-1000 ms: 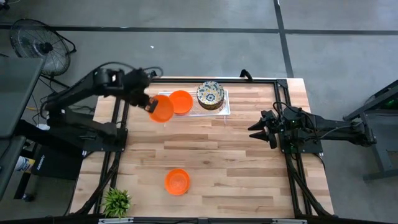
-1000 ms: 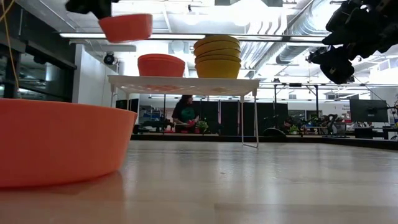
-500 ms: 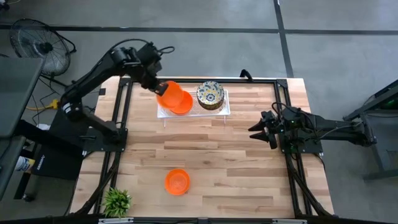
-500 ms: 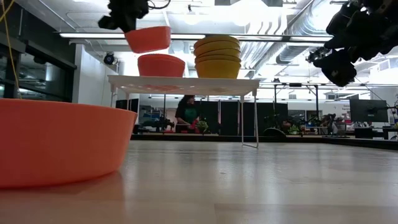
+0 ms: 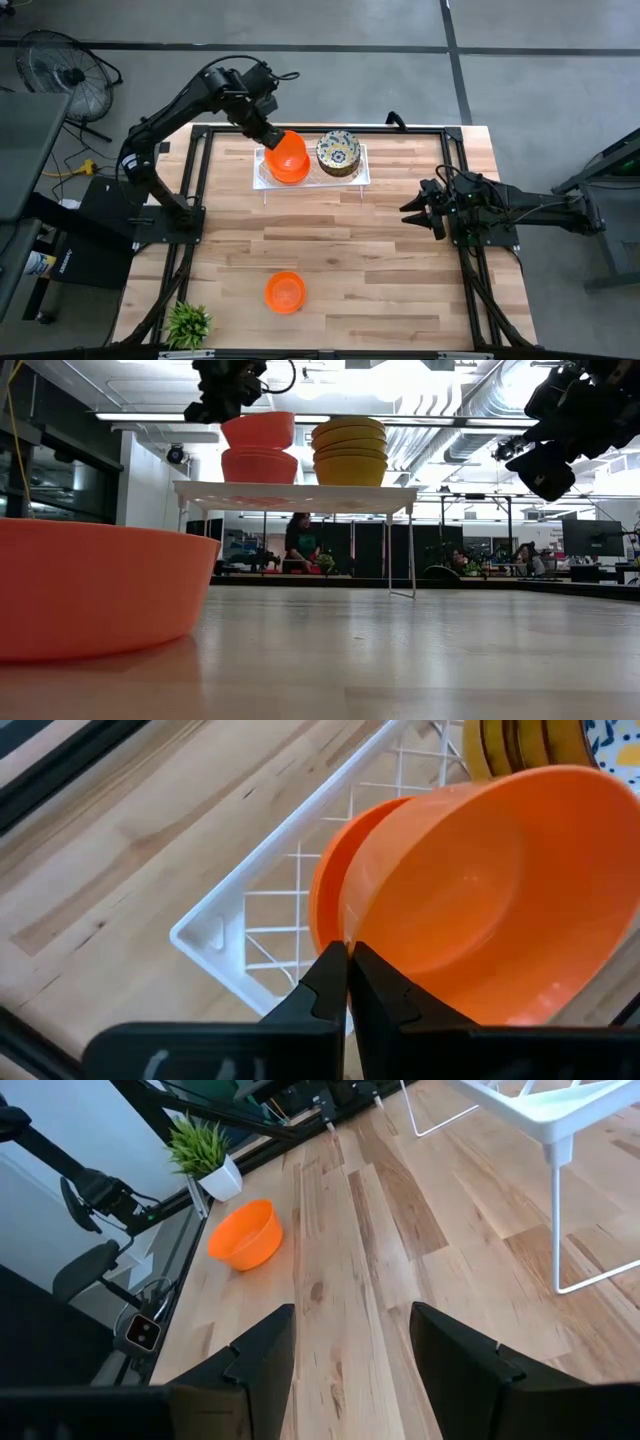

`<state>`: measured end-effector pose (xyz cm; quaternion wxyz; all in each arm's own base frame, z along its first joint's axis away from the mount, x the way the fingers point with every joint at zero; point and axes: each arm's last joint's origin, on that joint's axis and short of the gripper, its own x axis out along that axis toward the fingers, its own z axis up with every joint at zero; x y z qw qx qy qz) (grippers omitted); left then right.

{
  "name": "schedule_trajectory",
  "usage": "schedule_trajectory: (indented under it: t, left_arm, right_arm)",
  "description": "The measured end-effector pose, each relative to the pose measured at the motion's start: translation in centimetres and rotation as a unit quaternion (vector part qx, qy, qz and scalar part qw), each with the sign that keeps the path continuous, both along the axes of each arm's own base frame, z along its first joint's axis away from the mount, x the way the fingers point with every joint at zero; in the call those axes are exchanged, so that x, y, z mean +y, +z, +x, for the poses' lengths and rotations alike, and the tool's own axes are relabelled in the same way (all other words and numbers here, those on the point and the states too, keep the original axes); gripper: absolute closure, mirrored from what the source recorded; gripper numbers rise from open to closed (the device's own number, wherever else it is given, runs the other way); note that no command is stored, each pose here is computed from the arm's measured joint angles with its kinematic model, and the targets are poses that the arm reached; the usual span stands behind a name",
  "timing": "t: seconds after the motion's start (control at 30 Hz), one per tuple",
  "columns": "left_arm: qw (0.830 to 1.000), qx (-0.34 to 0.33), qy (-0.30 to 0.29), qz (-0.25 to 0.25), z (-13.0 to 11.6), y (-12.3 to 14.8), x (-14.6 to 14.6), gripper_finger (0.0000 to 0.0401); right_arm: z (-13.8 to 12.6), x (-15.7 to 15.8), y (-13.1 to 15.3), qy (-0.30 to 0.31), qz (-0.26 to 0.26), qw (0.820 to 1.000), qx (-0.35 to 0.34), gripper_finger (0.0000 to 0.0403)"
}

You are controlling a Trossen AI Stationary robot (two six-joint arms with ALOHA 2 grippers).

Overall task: Pick & Place Mini bowls
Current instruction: Stack the orange bowl on the other orange bowls on the shelf

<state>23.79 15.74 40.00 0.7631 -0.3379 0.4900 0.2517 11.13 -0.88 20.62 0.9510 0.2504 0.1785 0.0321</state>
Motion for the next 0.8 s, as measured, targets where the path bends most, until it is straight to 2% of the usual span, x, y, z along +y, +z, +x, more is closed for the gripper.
schedule_trajectory:
  t: [0.37, 0.53, 0.8]
  left_arm:
    - [1.0, 0.021, 0.006, -0.008, -0.2, -0.2, -0.1, 0.0401]
    - [0.999, 0.051, -0.002, -0.015, 1.2, -1.6, 0.2, 0.0401]
    - [0.997, 0.069, -0.015, -0.011, 1.8, -2.4, 0.7, 0.0401]
  right_arm:
    - [0.0, 0.0, 0.0, 0.0, 0.0, 1.0, 0.001, 0.0217]
    - [0.0, 0.0, 0.0, 0.0, 0.0, 1.0, 0.001, 0.0217]
    - [0.0, 0.0, -0.1, -0.002, 0.005, 1.0, 0.006, 0.0217]
